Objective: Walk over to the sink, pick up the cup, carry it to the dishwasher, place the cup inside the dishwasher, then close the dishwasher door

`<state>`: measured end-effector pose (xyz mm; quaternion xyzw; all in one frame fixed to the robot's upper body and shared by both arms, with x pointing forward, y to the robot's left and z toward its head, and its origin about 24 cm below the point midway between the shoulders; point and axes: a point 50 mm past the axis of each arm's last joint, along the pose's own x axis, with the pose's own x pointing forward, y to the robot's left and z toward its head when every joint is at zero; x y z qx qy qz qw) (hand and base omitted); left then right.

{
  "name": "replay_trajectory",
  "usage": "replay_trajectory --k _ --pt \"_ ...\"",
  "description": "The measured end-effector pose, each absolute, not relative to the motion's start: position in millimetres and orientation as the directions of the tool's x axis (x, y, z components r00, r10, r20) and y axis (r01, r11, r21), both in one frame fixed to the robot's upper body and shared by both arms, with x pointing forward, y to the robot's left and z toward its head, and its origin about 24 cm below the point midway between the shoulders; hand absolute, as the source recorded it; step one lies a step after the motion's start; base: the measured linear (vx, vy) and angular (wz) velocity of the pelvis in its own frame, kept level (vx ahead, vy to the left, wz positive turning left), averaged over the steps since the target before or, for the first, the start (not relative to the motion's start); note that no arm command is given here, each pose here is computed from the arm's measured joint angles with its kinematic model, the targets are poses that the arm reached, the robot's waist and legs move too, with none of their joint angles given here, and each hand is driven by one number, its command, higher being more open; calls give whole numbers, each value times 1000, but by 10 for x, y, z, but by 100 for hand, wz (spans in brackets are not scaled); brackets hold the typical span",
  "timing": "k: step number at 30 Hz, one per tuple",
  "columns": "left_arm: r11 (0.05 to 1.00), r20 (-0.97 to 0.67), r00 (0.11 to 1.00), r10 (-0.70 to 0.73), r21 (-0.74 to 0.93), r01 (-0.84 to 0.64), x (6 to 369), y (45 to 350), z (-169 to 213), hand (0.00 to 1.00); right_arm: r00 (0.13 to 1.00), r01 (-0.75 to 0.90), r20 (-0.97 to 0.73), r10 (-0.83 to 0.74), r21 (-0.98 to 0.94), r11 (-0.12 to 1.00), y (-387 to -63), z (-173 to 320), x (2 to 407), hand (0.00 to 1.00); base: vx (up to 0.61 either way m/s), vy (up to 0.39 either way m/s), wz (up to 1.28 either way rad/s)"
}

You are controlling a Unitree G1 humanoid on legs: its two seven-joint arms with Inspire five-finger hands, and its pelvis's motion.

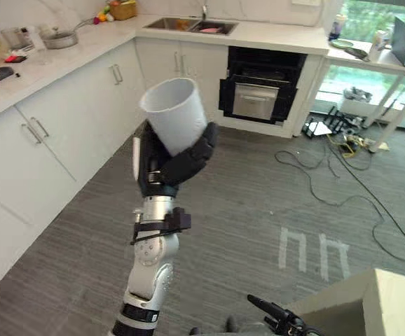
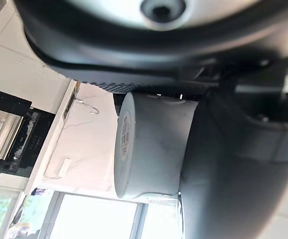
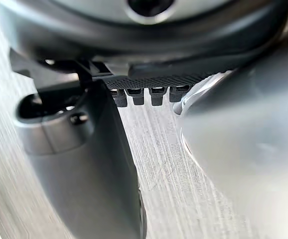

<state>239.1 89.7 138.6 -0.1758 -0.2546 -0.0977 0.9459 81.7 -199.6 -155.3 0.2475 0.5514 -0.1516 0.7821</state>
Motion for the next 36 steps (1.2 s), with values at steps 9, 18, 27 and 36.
replay_trajectory --k 9,18,27,36 --pt "857 569 775 -275 -220 466 2331 657 1543 0 353 510 -935 44 232 829 -1995 -1544 735 100 151 -158 74" --pt "736 554 682 -477 -172 655 2129 262 1488 0 299 493 -952 65 213 844 -1990 -1564 574 100 45 43 60" --pt "735 564 710 -421 -247 632 2172 481 1460 0 272 462 -953 137 254 850 -1946 -1577 559 100 128 153 3" --pt "619 551 607 -573 -193 761 2022 145 1494 0 298 463 -942 153 283 840 -1951 -1555 650 100 -80 -55 1"
